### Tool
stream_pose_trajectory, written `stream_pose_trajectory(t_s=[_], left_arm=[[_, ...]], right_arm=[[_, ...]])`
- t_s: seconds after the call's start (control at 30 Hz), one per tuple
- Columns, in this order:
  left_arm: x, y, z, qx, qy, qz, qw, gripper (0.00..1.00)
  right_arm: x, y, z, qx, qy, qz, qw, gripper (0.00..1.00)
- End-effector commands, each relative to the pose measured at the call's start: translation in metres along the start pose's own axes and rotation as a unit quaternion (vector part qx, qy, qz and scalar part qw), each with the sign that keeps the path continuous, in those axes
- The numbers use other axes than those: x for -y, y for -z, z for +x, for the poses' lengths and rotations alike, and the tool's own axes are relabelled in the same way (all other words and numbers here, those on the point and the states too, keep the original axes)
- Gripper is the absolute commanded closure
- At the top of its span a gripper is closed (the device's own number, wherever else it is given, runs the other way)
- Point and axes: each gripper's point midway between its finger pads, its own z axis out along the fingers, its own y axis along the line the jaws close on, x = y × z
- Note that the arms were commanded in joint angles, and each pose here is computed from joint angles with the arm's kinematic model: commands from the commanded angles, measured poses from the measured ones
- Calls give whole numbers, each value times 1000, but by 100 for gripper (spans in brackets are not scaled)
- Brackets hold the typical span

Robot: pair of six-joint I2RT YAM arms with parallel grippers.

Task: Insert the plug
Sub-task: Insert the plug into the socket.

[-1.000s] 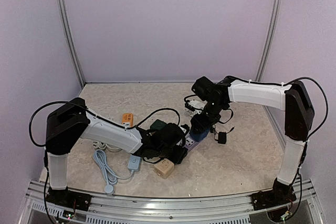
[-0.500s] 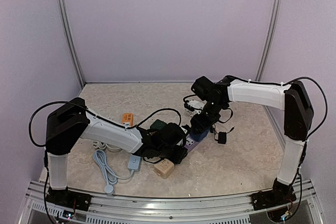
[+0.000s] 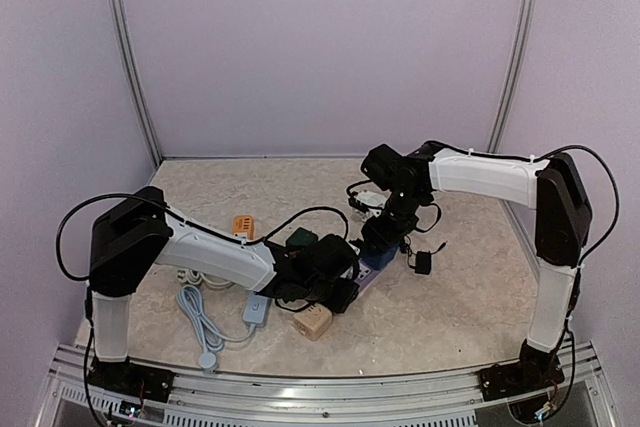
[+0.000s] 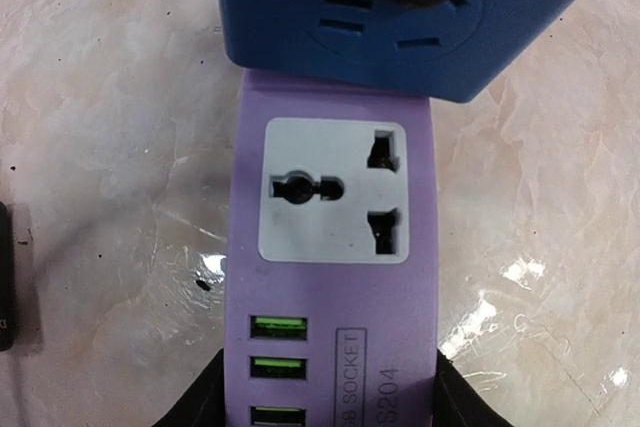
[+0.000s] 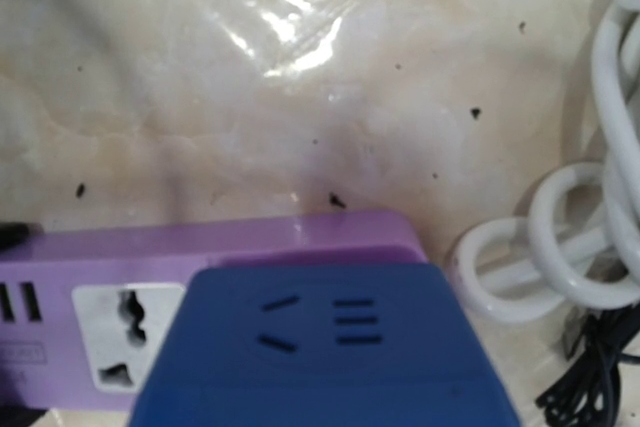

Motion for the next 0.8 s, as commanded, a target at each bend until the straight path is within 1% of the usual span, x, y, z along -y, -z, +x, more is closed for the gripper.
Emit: stream_pose_trajectory(t_s=[0.0,0.3,0.5,0.77], left_arm=[[-9,-10,18,-34,-10,-48,998,69],[-9,-16,23,-39,-21,-57,997,78],[-7,-15,22,-38,-19,-49,998,80],[-6,-14,22,-38,-17,-45,998,80]], right_arm=[[-7,-16,26,-65,9,-6,998,100],[-6,-14,28,-69,13,-1,998,99],[-6,-14,28,-72,14,1,997,99],[-5,-13,24,-71,18,4,997,99]])
